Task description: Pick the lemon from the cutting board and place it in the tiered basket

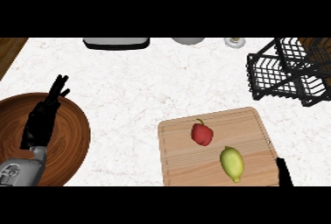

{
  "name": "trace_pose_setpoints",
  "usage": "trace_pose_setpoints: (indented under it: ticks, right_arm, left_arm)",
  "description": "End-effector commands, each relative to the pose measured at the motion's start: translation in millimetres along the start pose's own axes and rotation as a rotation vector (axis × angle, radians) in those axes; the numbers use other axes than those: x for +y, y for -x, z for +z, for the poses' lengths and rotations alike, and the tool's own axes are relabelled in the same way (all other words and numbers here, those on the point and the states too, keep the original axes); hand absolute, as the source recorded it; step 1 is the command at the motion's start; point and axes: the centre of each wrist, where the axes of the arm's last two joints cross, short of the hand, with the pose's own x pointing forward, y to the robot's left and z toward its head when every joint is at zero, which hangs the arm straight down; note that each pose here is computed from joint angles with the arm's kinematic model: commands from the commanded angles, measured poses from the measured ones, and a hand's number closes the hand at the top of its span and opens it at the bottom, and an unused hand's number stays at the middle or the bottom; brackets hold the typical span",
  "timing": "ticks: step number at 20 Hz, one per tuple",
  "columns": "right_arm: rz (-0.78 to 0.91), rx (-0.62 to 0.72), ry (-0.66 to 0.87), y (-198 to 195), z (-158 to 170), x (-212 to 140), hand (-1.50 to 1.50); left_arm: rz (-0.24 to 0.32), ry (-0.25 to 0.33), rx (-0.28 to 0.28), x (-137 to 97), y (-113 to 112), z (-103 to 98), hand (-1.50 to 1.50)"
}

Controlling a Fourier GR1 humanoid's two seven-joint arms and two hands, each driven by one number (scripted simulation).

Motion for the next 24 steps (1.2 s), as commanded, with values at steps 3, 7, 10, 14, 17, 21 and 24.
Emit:
trace_pose_setpoints:
  ticks: [3,7,10,14,17,21,24]
  right_arm:
    - [0.057,0.009,0.049,-7,-11,9,-1.5]
    - [0.057,0.008,0.041,8,11,6,-1.5]
    - [0.067,0.027,0.023,-12,-2,39,-1.5]
    - [0.05,0.051,0.017,-16,-5,23,-1.5]
    - [0.038,0.071,-0.005,-10,-20,35,-1.5]
    - [0.045,0.049,-0.003,2,-20,48,-1.5]
    - [0.063,0.062,-0.016,1,-31,24,-1.5]
  left_arm:
    - [0.017,0.013,-0.008,-20,-2,8,0.0]
    - [0.014,0.003,0.002,2,-4,-16,0.0]
    - [-0.015,-0.008,0.0,-4,-1,-3,0.0]
    - [0.001,0.008,0.011,-12,9,4,0.0]
    - [-0.001,-0.015,0.01,9,-9,-1,0.0]
    - [-0.003,-0.007,0.006,-17,-26,-11,0.0]
    - [0.005,0.001,0.002,5,-6,10,0.0]
